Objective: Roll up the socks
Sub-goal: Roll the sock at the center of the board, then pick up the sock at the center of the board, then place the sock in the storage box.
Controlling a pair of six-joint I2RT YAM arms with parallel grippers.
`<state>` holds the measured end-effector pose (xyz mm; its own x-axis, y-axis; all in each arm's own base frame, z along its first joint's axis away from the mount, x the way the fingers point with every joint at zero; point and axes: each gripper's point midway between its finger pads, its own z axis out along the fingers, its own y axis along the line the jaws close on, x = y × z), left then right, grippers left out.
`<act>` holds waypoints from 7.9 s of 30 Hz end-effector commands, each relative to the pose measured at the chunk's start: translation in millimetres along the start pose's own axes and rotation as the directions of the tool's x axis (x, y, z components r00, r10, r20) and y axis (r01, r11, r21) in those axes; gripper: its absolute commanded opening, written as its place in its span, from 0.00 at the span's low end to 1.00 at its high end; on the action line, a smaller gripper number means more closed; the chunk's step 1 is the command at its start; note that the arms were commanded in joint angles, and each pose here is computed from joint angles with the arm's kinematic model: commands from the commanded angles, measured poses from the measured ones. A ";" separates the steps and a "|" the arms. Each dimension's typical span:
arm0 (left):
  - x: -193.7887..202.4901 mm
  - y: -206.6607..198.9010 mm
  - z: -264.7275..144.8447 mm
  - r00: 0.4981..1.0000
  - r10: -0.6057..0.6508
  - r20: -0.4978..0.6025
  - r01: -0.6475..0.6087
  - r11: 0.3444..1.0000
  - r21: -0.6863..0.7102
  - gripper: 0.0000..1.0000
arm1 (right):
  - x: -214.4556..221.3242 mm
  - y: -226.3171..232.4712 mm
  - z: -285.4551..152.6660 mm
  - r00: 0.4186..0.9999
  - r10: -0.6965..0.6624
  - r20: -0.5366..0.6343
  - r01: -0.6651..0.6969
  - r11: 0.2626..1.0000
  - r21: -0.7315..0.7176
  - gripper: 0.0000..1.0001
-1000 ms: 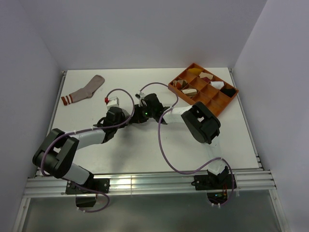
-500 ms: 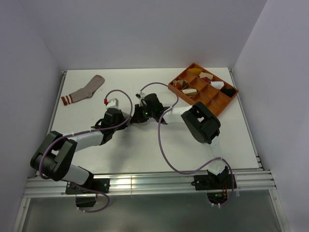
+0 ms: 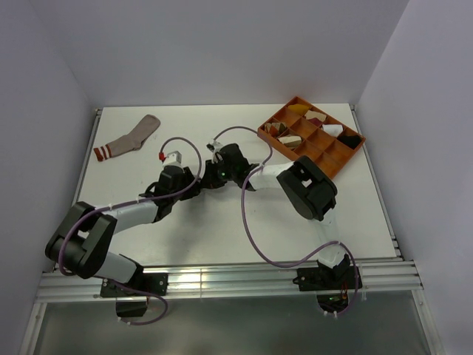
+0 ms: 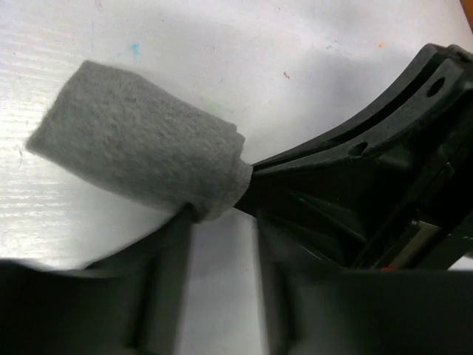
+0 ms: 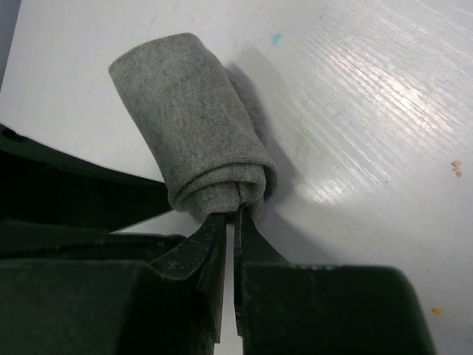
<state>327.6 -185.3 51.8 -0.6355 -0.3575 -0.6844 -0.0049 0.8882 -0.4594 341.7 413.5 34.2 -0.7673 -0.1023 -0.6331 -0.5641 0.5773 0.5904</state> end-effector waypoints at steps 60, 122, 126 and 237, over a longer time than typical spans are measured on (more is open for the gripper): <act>-18.5 64.1 23.6 0.879 -0.469 0.083 0.476 0.856 -0.201 0.31 | 7.5 36.3 -0.1 0.983 -0.182 -0.023 0.180 0.981 -0.066 0.11; 5.2 -13.8 18.7 0.909 -0.392 -0.143 0.388 0.920 -0.056 0.25 | 44.0 0.2 -4.2 0.864 -0.504 -0.020 0.476 0.802 0.362 0.54; 5.3 -16.7 17.1 0.904 -0.399 -0.154 0.396 0.917 -0.050 0.25 | 54.5 -1.9 -8.4 0.869 -0.493 -0.042 0.473 0.802 0.365 0.56; -204.0 108.3 -137.6 0.949 -0.145 0.281 0.234 0.919 -0.318 0.99 | -70.3 -278.6 -300.3 0.997 -0.080 -0.019 0.057 0.500 0.864 0.00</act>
<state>347.7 26.8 214.6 -0.3891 -0.5653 -0.7273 -0.4314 0.8095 -0.3984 454.8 9.7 65.3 -0.7145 -0.2067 -0.6684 -0.0504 0.9681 -0.2455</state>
